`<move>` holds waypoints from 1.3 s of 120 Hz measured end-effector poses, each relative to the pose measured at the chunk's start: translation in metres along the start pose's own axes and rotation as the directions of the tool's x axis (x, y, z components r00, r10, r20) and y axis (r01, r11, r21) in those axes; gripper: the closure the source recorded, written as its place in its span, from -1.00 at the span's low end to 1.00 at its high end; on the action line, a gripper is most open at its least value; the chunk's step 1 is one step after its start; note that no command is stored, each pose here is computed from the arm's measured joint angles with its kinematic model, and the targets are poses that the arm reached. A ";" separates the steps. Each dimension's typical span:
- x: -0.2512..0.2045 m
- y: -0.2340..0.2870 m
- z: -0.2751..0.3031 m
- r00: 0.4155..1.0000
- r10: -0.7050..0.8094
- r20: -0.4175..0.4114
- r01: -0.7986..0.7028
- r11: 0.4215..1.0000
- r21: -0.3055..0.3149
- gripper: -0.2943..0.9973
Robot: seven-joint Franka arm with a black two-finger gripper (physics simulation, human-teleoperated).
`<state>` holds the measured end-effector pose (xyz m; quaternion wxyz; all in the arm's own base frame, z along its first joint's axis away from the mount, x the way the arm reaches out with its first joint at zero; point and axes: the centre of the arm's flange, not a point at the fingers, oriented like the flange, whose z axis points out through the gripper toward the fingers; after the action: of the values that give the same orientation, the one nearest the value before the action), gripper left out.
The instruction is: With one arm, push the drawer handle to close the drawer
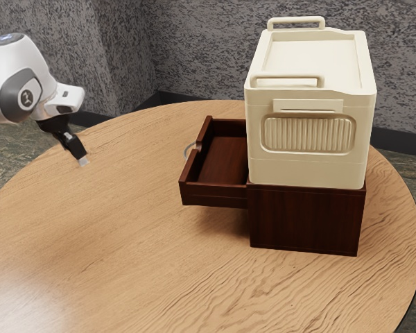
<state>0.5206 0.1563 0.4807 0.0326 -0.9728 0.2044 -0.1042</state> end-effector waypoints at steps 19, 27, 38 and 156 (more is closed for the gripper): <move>0.021 -0.009 0.011 0.986 0.165 -0.022 -0.165 0.986 -0.013 -0.50; 0.043 -0.018 0.027 0.972 0.235 -0.010 -0.235 0.972 -0.024 -0.49; 0.070 0.001 0.048 0.935 0.354 -0.027 -0.355 0.932 -0.069 -0.48; 0.180 0.036 0.097 0.558 0.807 -0.193 -0.818 0.574 0.035 0.65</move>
<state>0.6881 0.0522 0.4165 0.0291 -0.7553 0.6343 -0.1623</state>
